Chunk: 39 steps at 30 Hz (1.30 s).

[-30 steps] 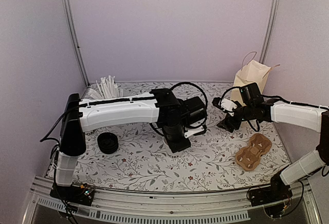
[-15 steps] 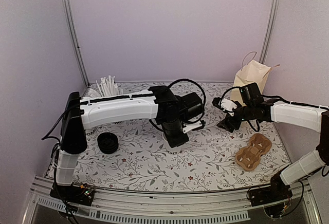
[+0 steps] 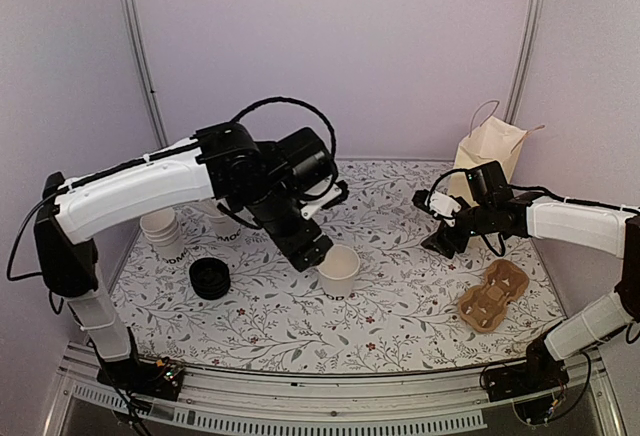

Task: Pack the takeout coffee

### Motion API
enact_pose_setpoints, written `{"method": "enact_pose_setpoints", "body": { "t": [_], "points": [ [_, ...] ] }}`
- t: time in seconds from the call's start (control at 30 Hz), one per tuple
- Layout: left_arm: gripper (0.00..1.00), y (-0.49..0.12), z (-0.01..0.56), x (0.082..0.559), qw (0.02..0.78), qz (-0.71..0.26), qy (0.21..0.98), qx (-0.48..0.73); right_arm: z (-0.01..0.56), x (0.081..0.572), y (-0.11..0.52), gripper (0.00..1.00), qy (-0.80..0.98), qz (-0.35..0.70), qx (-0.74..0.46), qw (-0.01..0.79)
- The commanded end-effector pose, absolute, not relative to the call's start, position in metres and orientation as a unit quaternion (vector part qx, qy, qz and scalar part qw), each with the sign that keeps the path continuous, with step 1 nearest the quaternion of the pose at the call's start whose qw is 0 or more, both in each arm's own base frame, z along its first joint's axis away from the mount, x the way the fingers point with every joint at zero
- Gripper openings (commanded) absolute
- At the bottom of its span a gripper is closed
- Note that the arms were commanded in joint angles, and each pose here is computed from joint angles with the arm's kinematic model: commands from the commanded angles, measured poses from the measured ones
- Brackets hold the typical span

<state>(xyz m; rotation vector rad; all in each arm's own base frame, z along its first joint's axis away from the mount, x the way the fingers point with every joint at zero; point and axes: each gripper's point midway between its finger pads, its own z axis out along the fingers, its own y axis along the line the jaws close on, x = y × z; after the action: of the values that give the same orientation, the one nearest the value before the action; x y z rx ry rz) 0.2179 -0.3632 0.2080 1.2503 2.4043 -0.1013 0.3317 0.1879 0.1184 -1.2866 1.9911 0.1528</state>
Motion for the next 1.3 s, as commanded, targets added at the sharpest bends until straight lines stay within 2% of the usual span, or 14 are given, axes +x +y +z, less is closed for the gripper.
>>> {"method": "enact_pose_setpoints", "body": {
  "t": [0.0,0.07,0.13,0.23,0.3,0.4,0.57,0.73,0.83,0.97,1.27],
  "points": [
    [0.95,-0.292,0.166,0.217,0.141,0.045,0.912,0.382,0.112,0.329,0.185,0.79,0.778,0.060,-0.507,0.366],
    [0.99,-0.262,0.159,0.224,0.144,0.102,0.916,0.359,0.110,0.328,0.186,0.79,0.779,0.061,-0.508,0.363],
    [1.00,-0.235,0.159,0.231,0.159,0.156,0.918,0.328,0.110,0.327,0.186,0.79,0.778,0.064,-0.509,0.362],
    [1.00,-0.223,0.149,0.228,0.152,0.126,0.929,0.313,0.110,0.327,0.186,0.79,0.778,0.065,-0.510,0.360],
    [0.93,-0.207,0.144,0.232,0.144,0.122,0.940,0.285,0.109,0.327,0.186,0.79,0.779,0.065,-0.510,0.359],
    [0.76,-0.183,0.132,0.236,0.115,0.114,0.955,0.248,0.110,0.327,0.186,0.79,0.778,0.065,-0.510,0.360],
    [0.57,-0.164,0.118,0.238,0.087,0.104,0.965,0.223,0.107,0.326,0.186,0.79,0.780,0.065,-0.511,0.355],
    [0.45,-0.164,0.106,0.236,0.063,0.080,0.970,0.221,0.106,0.326,0.186,0.79,0.780,0.065,-0.511,0.354],
    [0.42,-0.163,0.097,0.236,0.050,0.079,0.971,0.222,0.104,0.326,0.185,0.79,0.781,0.064,-0.512,0.352],
    [0.43,-0.167,0.083,0.234,0.033,0.070,0.970,0.230,0.102,0.325,0.185,0.79,0.782,0.063,-0.513,0.349],
    [0.39,-0.164,0.069,0.248,0.027,0.105,0.969,0.224,0.098,0.324,0.184,0.79,0.784,0.065,-0.515,0.341]
  ]
}}
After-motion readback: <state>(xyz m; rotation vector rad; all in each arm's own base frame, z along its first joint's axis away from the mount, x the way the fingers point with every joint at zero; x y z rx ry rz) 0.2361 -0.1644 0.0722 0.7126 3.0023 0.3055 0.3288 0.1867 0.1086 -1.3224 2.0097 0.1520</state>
